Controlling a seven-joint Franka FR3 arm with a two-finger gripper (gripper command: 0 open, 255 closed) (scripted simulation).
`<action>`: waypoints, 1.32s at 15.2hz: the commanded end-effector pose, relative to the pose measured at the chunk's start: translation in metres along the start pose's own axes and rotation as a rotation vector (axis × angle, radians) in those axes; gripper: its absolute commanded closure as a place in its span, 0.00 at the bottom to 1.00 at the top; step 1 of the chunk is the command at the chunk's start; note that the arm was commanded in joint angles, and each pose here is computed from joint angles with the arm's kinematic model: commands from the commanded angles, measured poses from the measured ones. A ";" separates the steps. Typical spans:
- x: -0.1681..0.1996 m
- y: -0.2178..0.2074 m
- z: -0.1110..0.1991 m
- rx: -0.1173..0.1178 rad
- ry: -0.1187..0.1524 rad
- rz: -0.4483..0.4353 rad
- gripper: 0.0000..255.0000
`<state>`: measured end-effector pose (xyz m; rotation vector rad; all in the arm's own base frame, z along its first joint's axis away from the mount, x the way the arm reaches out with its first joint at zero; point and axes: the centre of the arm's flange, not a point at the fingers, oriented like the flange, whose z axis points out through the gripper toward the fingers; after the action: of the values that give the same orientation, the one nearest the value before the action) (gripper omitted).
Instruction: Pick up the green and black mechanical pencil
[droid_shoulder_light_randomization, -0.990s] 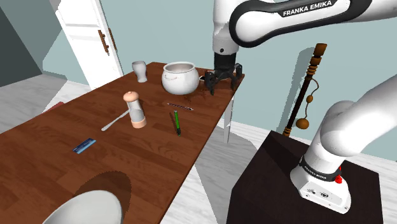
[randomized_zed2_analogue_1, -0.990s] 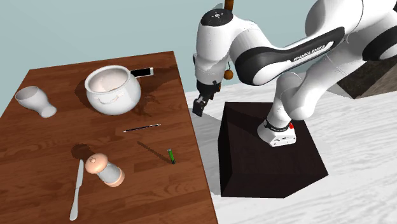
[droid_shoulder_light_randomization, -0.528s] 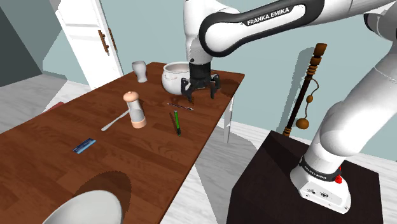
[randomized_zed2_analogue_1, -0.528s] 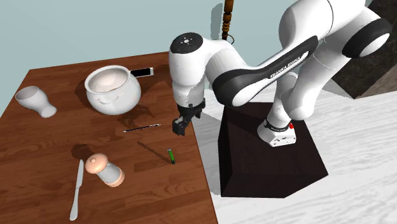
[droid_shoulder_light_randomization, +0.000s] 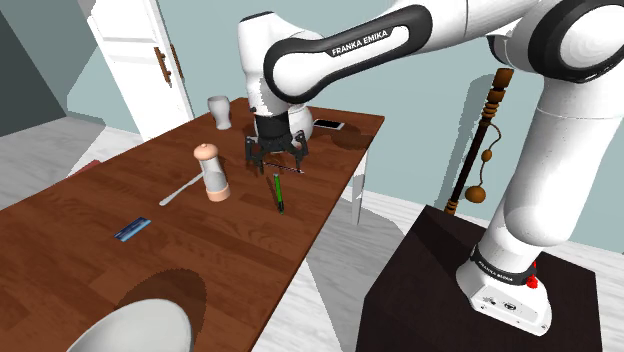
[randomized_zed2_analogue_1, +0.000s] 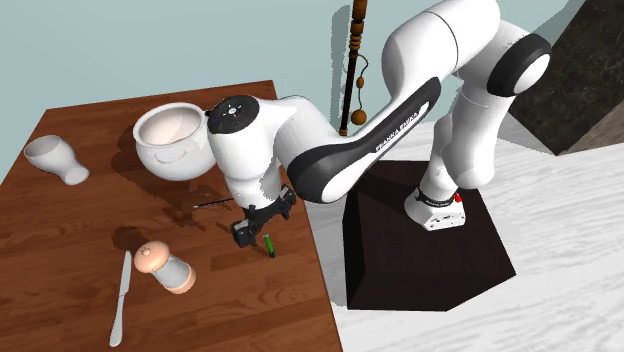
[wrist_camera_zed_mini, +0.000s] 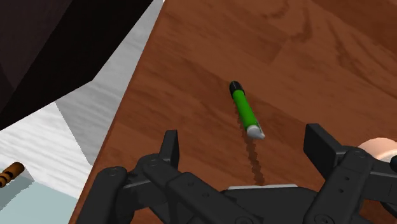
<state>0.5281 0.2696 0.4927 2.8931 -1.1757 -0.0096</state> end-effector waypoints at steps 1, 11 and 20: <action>0.003 -0.012 0.010 0.001 -0.005 0.020 0.00; 0.003 -0.013 0.045 0.001 -0.005 0.020 1.00; 0.003 -0.013 0.040 0.001 -0.005 0.020 1.00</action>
<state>0.5391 0.2757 0.4505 2.8837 -1.2062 -0.0160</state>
